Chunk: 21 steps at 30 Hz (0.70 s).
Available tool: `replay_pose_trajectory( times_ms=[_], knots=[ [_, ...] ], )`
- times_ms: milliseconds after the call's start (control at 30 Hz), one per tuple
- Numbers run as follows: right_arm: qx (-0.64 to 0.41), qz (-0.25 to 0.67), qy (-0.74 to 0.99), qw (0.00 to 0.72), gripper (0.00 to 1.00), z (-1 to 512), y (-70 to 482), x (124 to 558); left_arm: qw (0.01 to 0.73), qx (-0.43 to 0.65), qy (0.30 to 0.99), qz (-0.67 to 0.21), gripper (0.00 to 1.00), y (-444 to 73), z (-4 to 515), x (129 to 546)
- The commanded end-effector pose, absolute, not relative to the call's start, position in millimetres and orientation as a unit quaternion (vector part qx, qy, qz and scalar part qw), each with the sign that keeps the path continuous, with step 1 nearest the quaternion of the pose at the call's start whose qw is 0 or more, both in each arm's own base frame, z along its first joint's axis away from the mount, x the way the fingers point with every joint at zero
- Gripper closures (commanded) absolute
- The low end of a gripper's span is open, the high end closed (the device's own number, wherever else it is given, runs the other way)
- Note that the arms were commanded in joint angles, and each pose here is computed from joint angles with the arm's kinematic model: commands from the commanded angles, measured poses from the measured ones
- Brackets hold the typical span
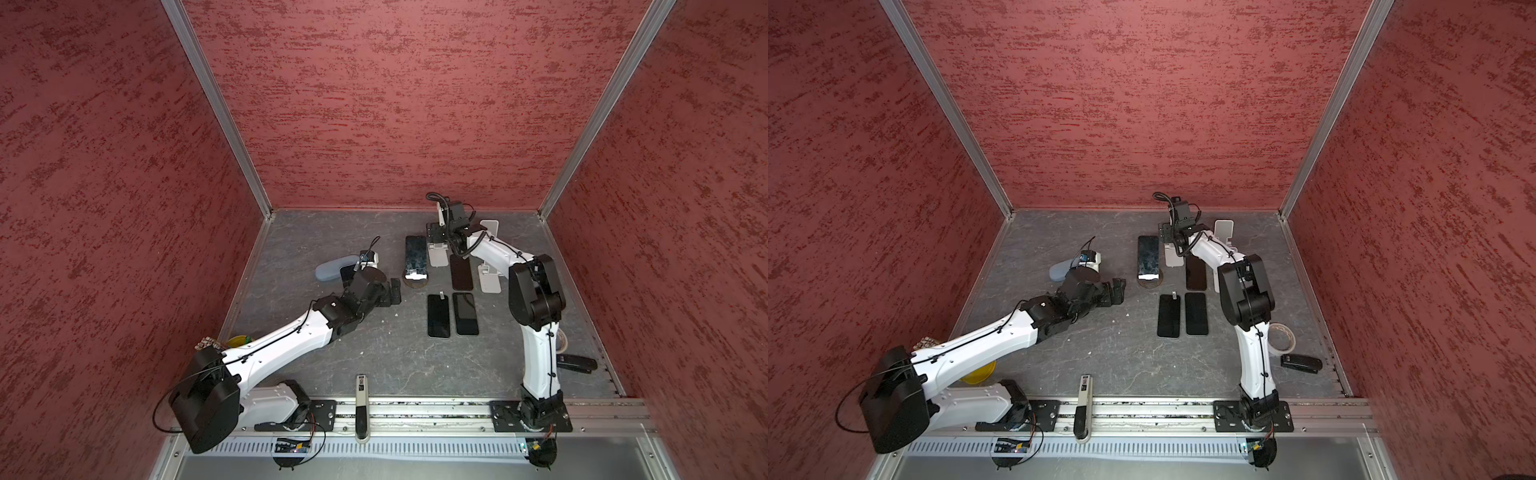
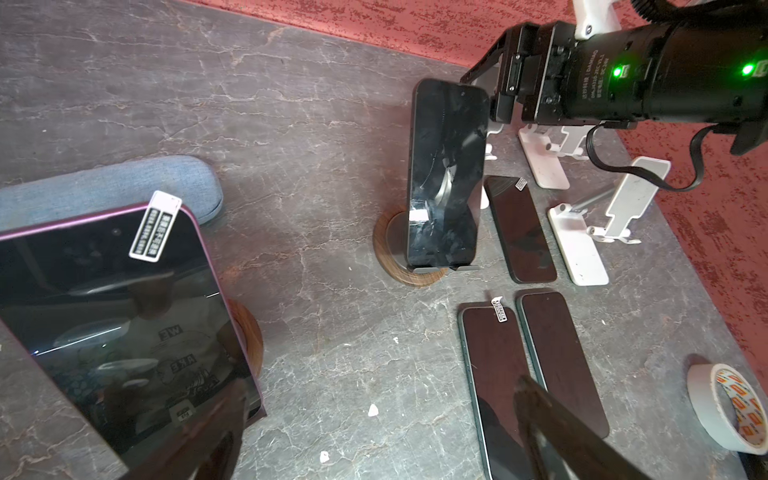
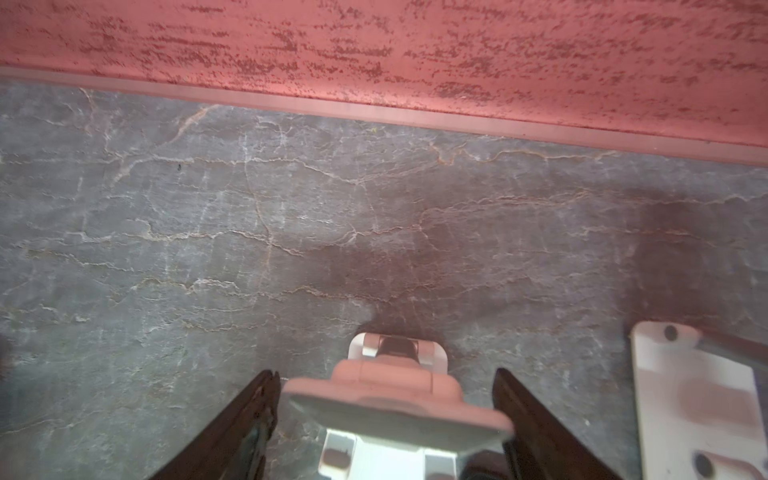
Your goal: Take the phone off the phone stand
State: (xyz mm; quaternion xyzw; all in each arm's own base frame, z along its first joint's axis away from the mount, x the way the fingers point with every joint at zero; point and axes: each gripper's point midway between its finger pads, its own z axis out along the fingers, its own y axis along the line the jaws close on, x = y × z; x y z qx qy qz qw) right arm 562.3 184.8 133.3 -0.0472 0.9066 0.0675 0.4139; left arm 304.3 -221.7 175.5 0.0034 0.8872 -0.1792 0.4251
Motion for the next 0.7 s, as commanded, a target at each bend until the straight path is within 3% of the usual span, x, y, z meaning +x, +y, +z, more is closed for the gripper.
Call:
replay_pose_trajectory(
  times_ms=[0, 667],
  knots=[
    [-0.028, 0.066, 0.89, 0.451, 0.16, 185, 177, 554, 0.419, 0.011, 0.89, -0.179, 0.01, -223, 176, 303],
    [-0.035, 0.091, 0.885, 0.455, 0.11, 219, 193, 494, 0.412, 0.019, 0.889, -0.201, 0.01, -234, 169, 296]
  ],
)
